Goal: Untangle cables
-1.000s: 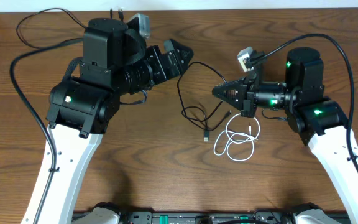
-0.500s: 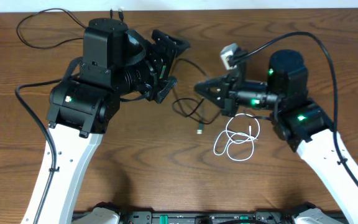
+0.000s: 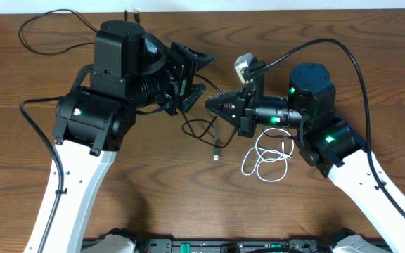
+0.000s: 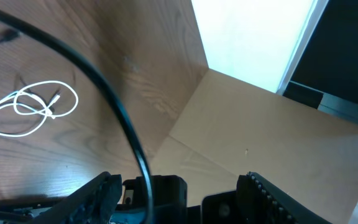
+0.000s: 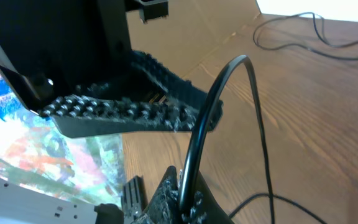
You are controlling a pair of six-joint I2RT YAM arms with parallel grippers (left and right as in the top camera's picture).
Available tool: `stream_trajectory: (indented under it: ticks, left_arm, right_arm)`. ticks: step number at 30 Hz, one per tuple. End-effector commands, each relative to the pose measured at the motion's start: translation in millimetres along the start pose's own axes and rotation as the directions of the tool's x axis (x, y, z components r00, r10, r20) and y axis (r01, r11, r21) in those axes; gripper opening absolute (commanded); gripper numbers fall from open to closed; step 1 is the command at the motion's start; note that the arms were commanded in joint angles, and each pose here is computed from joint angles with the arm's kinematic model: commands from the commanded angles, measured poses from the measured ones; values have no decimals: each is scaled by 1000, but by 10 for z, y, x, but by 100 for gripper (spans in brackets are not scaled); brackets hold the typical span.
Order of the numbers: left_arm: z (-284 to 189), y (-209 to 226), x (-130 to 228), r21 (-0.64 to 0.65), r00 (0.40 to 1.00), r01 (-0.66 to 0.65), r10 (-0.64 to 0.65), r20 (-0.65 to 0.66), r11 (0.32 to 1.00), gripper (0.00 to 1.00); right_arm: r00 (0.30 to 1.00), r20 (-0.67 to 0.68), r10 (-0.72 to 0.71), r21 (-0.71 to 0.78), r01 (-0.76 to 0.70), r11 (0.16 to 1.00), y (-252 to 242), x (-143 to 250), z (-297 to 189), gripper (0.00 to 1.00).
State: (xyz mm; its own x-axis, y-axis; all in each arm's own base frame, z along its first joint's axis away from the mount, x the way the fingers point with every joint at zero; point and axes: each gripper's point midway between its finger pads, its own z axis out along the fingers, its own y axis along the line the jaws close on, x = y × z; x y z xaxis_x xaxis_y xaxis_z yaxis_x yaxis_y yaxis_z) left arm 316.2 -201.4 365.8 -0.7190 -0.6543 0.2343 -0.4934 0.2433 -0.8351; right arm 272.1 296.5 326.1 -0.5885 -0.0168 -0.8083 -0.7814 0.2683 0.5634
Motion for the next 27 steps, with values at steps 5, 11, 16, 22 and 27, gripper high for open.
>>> stream_trajectory:
  ticks: [5, 11, 16, 22, 27]
  left_arm:
    - [-52, 23, 46, -7, 1000, 16, -16, -5, 1000, 60]
    - [-51, 28, -15, -10, 999, 17, -17, 30, 1000, 50]
    - [-53, 26, -14, -9, 999, 23, -23, 30, 1000, 48]
    - [-53, 27, -14, -9, 999, 23, -23, 30, 1000, 36]
    - [-51, 28, -15, -10, 999, 23, -23, 30, 1000, 35]
  right_arm:
    - [1000, 20, 6, -30, -6, 1000, 90, -72, 4, 1]
    - [1000, 15, 1, -56, 0, 998, 140, -70, 3, 1]
    - [1000, 15, 0, -56, 1, 998, 140, -71, 3, 1]
    - [1000, 5, 3, -69, -3, 998, 159, -50, 2, 1]
    - [1000, 4, 2, -72, -2, 997, 166, -48, 2, 1]
